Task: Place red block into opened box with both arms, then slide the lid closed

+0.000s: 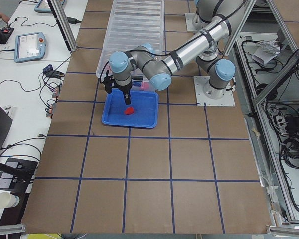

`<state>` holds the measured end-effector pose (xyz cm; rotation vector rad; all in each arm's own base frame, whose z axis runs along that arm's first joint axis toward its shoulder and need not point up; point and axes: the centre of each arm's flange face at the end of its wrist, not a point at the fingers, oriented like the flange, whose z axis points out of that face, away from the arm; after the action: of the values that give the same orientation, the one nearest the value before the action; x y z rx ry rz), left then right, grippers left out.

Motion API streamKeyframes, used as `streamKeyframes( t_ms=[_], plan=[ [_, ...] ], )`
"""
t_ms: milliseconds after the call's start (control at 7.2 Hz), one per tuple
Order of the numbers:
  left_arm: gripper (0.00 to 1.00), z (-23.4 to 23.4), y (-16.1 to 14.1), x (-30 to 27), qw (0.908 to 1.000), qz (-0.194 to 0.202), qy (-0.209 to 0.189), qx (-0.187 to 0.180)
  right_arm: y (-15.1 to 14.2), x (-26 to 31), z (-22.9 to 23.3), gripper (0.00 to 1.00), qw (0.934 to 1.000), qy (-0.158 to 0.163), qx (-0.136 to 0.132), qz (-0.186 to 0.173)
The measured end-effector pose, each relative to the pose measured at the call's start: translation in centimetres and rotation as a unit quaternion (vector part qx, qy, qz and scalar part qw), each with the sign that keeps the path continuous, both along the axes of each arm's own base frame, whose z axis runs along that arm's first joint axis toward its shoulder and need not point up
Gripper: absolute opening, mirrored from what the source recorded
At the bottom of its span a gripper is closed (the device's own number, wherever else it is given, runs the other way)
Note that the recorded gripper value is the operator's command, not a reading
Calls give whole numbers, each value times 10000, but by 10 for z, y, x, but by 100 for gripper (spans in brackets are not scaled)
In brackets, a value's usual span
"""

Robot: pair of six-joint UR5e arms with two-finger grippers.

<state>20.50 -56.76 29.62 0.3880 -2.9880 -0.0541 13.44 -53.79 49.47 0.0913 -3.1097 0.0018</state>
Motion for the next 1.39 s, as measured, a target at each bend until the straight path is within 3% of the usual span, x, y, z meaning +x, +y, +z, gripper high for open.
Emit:
streamKeyframes(
  t_ms=[278,694,833,972,1111,1250,1389],
  plan=[
    [100,-38,-7,6,9979,639,-97,-31,4,11,-1,100,10000,-5,20,-9],
    [98,-89,-17,9,9932,1155,-98,51,5,12,3,100,9999,-13,24,-128],
    [70,-100,-17,7,9919,1263,-73,120,5,12,3,100,9999,-24,22,-143],
    [34,-108,-14,3,9913,1300,-43,204,5,13,2,100,9999,-36,16,-146],
    [13,-114,-11,-3,9912,1295,-19,278,5,13,2,100,9999,-45,6,-146],
    [0,-119,-10,-7,9914,1269,-4,331,5,13,1,100,9999,-42,10,-145],
    [0,-118,-8,-10,9916,1244,-2,355,5,13,0,100,9999,-35,17,-143]
  ],
)
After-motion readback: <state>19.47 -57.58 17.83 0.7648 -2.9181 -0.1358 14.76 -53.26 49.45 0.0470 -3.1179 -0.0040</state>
